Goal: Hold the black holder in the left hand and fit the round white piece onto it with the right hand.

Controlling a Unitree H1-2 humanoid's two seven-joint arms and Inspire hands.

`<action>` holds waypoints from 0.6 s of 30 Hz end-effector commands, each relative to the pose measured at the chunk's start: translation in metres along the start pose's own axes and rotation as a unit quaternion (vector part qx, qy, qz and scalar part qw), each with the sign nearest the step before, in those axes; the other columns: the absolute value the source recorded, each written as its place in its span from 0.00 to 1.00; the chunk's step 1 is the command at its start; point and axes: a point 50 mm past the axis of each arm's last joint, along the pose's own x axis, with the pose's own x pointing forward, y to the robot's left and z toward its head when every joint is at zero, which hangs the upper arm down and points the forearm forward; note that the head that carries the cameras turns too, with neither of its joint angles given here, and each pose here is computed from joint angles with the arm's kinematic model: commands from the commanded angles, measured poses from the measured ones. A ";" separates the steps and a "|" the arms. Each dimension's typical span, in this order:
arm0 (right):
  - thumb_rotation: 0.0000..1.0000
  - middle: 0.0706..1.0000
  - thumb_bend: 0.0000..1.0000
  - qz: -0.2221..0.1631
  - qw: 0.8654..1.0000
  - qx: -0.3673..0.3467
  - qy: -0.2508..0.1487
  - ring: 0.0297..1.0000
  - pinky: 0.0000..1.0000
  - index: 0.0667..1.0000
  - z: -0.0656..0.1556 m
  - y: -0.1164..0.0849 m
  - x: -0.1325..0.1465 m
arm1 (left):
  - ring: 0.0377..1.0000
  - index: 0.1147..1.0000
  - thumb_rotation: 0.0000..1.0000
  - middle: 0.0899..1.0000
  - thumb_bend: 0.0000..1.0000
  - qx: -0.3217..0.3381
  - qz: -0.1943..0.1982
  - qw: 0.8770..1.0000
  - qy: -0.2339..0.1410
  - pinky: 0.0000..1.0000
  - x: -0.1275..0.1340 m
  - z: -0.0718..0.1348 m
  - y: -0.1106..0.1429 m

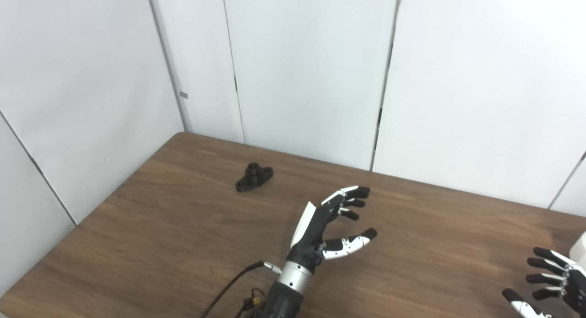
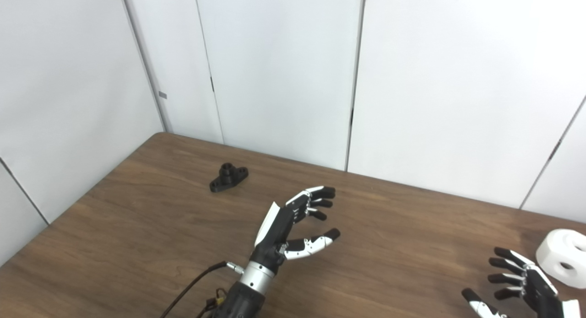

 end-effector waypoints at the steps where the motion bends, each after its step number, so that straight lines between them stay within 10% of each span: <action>1: 0.00 0.65 0.46 -0.011 1.000 -0.001 -0.026 0.57 0.43 0.70 0.012 -0.009 0.007 | 0.73 0.75 0.00 0.78 0.70 0.022 0.002 1.000 -0.006 0.60 0.003 0.003 0.019; 8: 0.00 0.65 0.47 -0.010 1.000 0.003 -0.025 0.57 0.43 0.70 0.011 -0.013 0.008 | 0.71 0.73 0.00 0.76 0.76 0.124 0.006 0.992 0.010 0.60 0.021 0.015 0.059; 18: 0.00 0.66 0.46 -0.006 1.000 0.000 -0.024 0.56 0.42 0.70 0.012 -0.013 0.008 | 0.76 0.69 0.10 0.79 0.83 0.352 0.025 0.936 -0.007 0.63 0.047 0.049 0.137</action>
